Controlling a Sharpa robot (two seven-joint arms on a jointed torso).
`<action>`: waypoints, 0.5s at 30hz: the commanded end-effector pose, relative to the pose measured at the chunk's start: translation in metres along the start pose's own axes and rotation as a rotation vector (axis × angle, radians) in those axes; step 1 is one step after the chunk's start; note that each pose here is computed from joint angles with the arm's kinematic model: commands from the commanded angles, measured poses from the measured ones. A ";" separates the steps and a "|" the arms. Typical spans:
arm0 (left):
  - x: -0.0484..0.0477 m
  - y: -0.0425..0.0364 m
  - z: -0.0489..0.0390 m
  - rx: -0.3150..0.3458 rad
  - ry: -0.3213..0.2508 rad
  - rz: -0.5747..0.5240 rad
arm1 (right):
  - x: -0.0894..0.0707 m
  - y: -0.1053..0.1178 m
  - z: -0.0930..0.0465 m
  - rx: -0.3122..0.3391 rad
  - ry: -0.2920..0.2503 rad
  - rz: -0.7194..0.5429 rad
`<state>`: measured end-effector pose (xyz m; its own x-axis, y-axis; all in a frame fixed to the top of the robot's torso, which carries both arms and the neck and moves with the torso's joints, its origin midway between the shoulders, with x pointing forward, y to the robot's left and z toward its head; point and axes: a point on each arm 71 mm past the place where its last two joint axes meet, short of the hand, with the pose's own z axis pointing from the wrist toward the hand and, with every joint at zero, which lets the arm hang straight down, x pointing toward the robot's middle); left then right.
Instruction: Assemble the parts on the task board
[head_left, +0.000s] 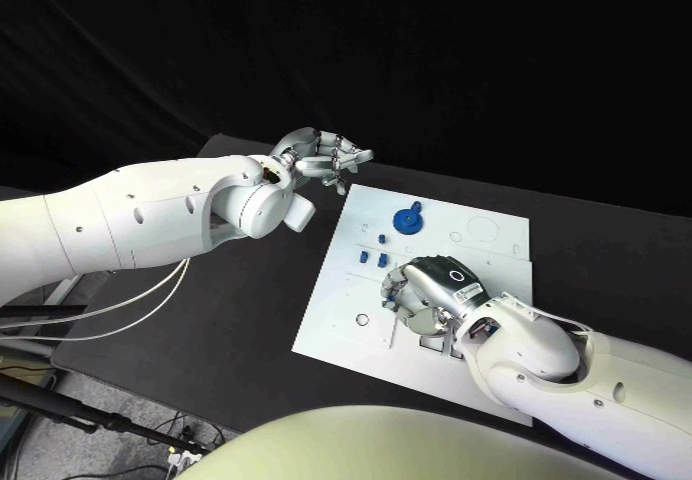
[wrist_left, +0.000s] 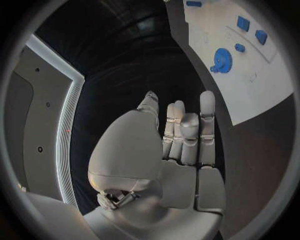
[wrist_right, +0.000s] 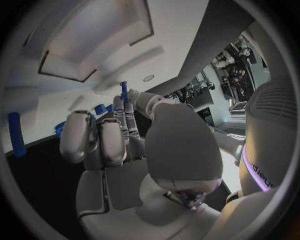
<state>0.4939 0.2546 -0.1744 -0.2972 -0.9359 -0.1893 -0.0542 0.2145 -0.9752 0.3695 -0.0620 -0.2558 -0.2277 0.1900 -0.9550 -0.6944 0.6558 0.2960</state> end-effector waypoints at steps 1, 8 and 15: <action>0.0023 -0.0016 0.0006 0.006 0.019 -0.002 | 0.001 0.002 0.000 -0.012 0.009 -0.012; 0.0025 -0.0015 0.0006 0.006 0.021 -0.002 | 0.002 0.002 0.001 -0.011 0.009 -0.014; 0.0027 -0.0015 0.0004 0.005 0.024 0.000 | 0.003 0.001 0.002 -0.009 0.017 -0.017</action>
<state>0.4939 0.2543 -0.1746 -0.3007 -0.9348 -0.1890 -0.0555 0.2150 -0.9750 0.3706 -0.0603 -0.2570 -0.2283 0.1866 -0.9555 -0.6946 0.6565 0.2942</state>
